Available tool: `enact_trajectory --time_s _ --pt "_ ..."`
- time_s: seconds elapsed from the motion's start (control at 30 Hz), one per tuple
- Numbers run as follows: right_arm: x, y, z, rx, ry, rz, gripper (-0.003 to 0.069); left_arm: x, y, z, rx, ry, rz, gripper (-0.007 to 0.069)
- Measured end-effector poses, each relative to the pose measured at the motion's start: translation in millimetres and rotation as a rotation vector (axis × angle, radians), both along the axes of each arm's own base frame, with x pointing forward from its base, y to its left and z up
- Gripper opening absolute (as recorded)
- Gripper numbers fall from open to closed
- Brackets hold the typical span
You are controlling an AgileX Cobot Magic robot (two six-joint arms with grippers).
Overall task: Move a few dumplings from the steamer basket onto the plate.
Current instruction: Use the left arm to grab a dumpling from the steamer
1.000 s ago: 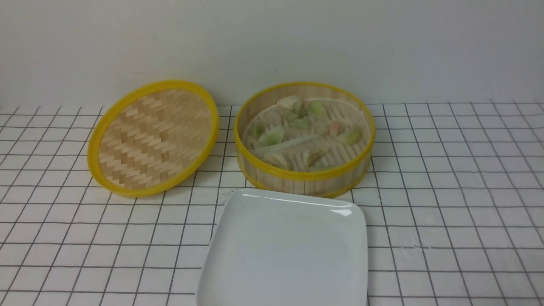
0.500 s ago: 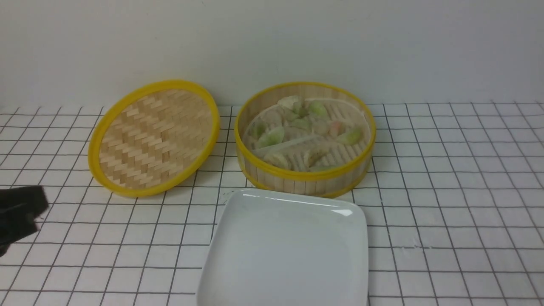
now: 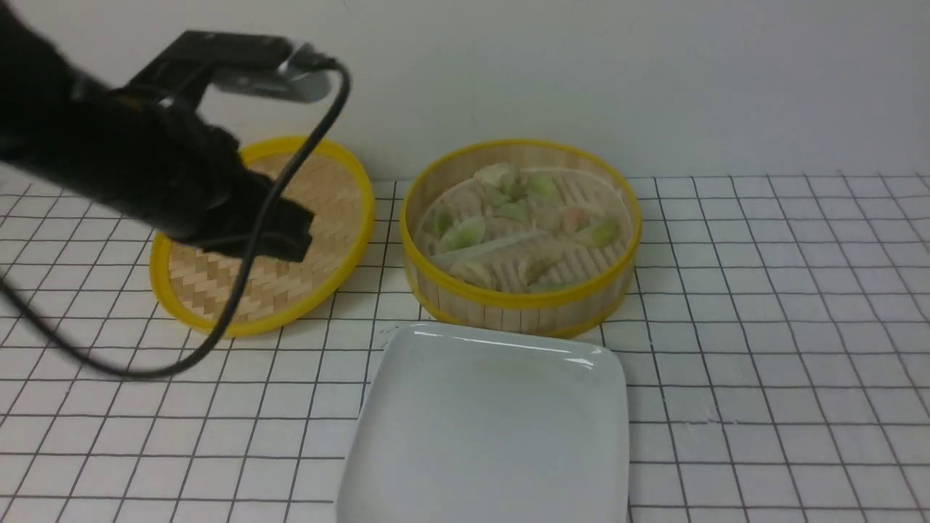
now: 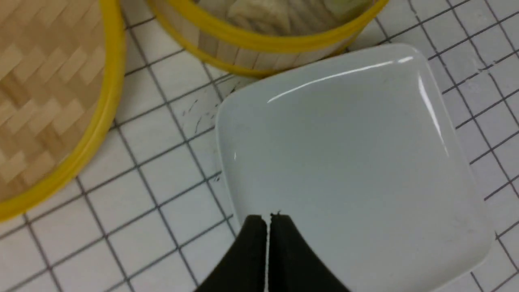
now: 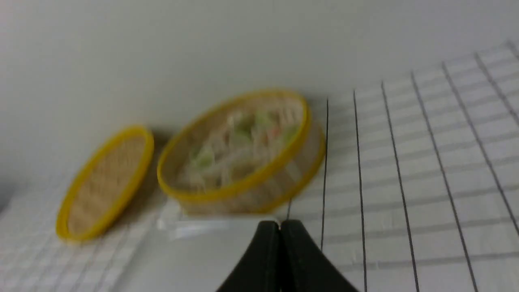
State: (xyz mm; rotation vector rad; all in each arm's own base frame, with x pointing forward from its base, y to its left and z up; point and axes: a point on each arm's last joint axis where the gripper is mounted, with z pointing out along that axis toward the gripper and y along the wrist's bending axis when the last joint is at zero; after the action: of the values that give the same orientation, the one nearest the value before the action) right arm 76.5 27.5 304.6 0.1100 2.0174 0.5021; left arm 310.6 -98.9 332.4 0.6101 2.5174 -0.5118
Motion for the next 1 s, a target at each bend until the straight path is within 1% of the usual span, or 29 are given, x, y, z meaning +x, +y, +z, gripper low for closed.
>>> enact_trajectory --time_s 0.03,0.13,0.23,0.37,0.47,0.5,0.57,0.63,0.73,0.9,1.0 --pt "4.3 1.3 3.3 -0.021 0.045 0.031 -0.001 8.8 -4.8 2.9 -0.001 -0.007 -0.012 -0.0006" --pt "24.1 5.4 15.5 -0.108 0.214 0.163 -0.001 45.6 -26.5 -4.1 0.018 0.003 -0.067 -0.0006" --pt "42.2 6.2 27.6 -0.143 0.277 0.22 -0.001 83.1 -49.2 -17.5 0.072 -0.02 -0.118 0.0004" --pt "50.8 5.8 32.5 -0.151 0.287 0.226 -0.001 124.3 -77.1 -46.7 0.158 -0.045 -0.165 0.006" --pt "50.7 5.6 32.0 -0.156 0.292 0.227 -0.001 144.0 -91.5 -68.5 0.184 -0.032 -0.178 0.0119" --pt "50.5 5.7 31.8 -0.156 0.295 0.228 -0.001 151.4 -96.9 -77.0 0.189 -0.028 -0.179 0.0153" --pt "50.3 5.7 31.7 -0.155 0.297 0.229 -0.001 161.2 -101.9 -87.1 0.192 -0.035 -0.179 0.02" --pt "50.3 5.6 31.6 -0.146 0.303 0.221 -0.001 172.4 -105.8 -99.0 0.196 -0.049 -0.173 0.0263" --pt "50.3 5.6 31.6 -0.143 0.304 0.219 -0.001 184.4 -109.3 -115.6 0.195 -0.08 -0.16 0.0318" --pt "50.3 5.5 31.6 -0.141 0.306 0.216 -0.001 196.6 -112.6 -140.8 0.188 -0.117 -0.135 0.033" --pt "50.3 5.5 31.6 -0.141 0.306 0.216 -0.001 198.7 -115.8 -156.0 0.198 -0.112 -0.149 0.033"
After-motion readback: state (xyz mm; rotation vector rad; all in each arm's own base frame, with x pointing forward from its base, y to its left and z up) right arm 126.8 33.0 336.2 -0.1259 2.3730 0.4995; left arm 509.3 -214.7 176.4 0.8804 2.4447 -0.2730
